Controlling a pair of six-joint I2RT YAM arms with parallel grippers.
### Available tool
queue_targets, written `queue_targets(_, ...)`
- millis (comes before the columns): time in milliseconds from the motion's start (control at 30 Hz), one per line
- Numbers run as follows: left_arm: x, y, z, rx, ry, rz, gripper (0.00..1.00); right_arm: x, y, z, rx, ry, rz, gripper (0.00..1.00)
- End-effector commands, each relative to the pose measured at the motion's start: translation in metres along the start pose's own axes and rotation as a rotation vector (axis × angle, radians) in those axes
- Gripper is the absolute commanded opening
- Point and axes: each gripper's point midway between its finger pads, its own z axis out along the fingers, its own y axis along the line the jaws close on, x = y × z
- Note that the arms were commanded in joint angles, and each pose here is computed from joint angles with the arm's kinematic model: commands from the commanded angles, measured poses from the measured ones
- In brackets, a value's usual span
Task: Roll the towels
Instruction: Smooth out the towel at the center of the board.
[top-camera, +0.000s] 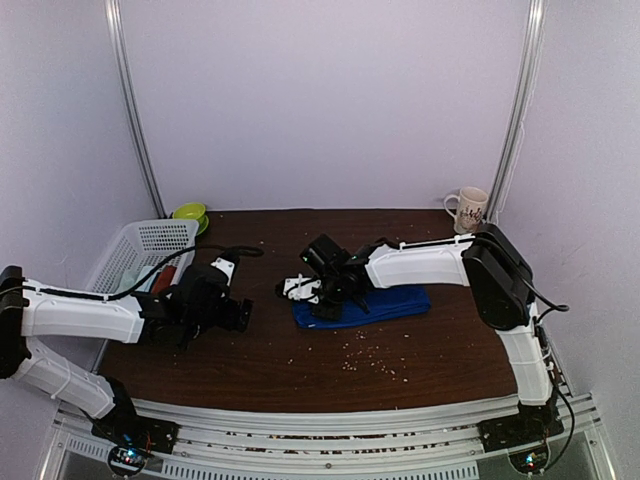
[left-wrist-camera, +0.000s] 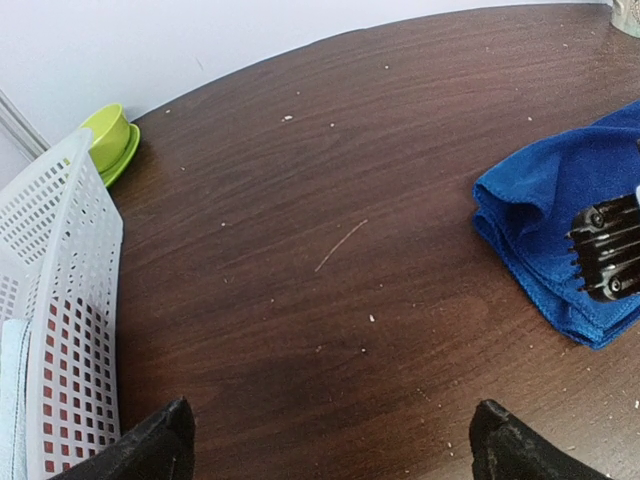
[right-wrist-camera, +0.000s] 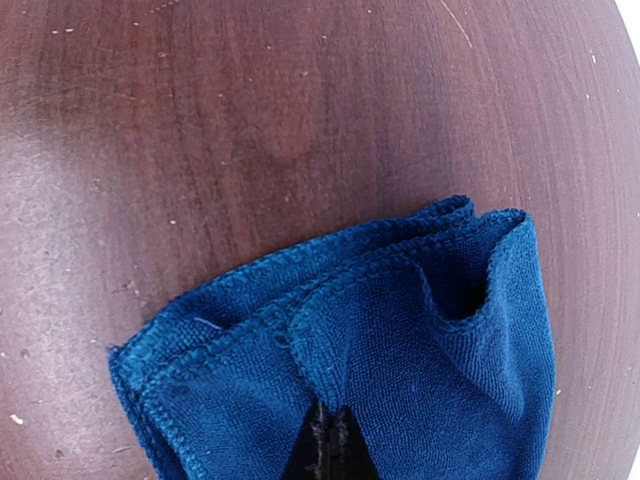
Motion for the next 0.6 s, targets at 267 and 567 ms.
queue_targets(267, -0.009, 0.000, 0.001, -0.005, -0.035, -0.018, 0.98, -0.034, -0.009, -0.055, -0.004, -0.124, -0.018, 0.00)
queue_targets(567, -0.009, 0.000, 0.001, -0.007, -0.033, -0.010, 0.98, -0.016, 0.018, -0.055, -0.122, -0.078, -0.105, 0.00)
